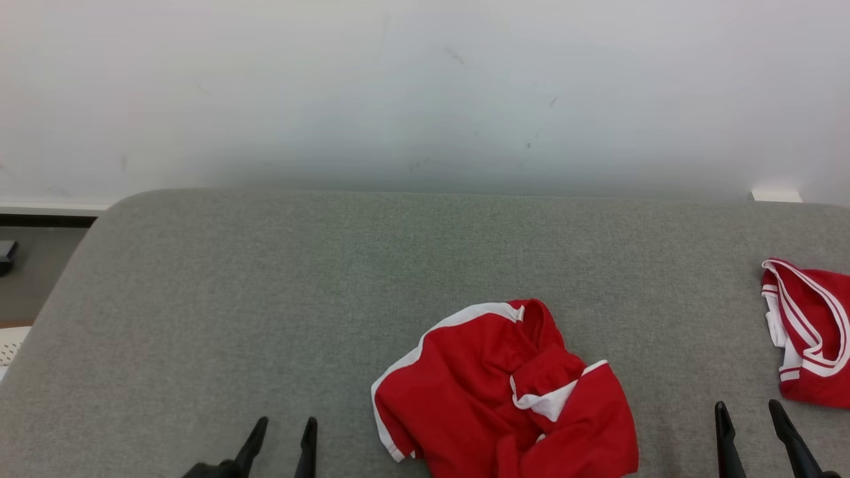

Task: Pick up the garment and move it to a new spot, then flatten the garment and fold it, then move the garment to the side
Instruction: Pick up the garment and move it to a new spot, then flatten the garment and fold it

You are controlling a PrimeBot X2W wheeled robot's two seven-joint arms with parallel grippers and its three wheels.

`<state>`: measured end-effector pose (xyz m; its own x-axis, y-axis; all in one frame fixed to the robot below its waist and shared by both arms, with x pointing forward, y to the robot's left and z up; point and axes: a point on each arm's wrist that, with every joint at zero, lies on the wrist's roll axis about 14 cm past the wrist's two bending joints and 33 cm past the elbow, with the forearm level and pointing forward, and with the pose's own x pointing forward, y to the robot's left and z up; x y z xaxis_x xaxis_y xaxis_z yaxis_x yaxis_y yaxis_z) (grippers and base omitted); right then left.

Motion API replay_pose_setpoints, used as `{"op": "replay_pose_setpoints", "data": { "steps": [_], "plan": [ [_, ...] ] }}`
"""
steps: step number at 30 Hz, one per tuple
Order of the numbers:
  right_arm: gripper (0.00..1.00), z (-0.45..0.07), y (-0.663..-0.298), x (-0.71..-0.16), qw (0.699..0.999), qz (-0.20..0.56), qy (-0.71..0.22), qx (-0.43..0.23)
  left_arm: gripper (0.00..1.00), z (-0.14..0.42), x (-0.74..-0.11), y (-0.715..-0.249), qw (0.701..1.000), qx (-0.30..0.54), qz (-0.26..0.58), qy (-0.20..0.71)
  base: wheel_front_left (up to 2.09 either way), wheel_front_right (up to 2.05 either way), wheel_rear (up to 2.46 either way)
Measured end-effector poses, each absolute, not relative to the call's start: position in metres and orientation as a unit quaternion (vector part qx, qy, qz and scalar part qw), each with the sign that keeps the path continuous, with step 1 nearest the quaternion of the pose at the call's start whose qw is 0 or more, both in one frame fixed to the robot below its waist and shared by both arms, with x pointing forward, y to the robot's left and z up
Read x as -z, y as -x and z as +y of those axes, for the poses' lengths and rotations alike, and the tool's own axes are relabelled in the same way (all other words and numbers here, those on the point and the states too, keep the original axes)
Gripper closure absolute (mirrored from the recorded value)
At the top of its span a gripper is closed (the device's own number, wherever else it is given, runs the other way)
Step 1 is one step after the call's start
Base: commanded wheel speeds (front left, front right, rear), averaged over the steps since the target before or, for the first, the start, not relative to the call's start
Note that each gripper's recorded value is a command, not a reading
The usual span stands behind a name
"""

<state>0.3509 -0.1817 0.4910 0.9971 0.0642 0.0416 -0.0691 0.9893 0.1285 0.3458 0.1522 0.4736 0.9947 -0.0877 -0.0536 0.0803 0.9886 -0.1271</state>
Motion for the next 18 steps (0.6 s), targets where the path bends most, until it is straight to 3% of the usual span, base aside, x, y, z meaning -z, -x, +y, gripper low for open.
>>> {"op": "replay_pose_setpoints", "data": {
  "steps": [12,18],
  "plan": [
    [0.00,-0.177,-0.345,-0.483,0.997,-0.006,-0.073,-0.034,0.00,0.151,-0.469,-0.334,0.996,0.036,0.024,0.074,0.00,0.00,0.00],
    [0.00,-0.176,-0.346,-0.485,0.997,-0.010,-0.075,-0.034,0.00,0.127,-0.484,-0.354,0.993,0.088,0.001,0.073,0.00,0.00,0.00]
  ]
}}
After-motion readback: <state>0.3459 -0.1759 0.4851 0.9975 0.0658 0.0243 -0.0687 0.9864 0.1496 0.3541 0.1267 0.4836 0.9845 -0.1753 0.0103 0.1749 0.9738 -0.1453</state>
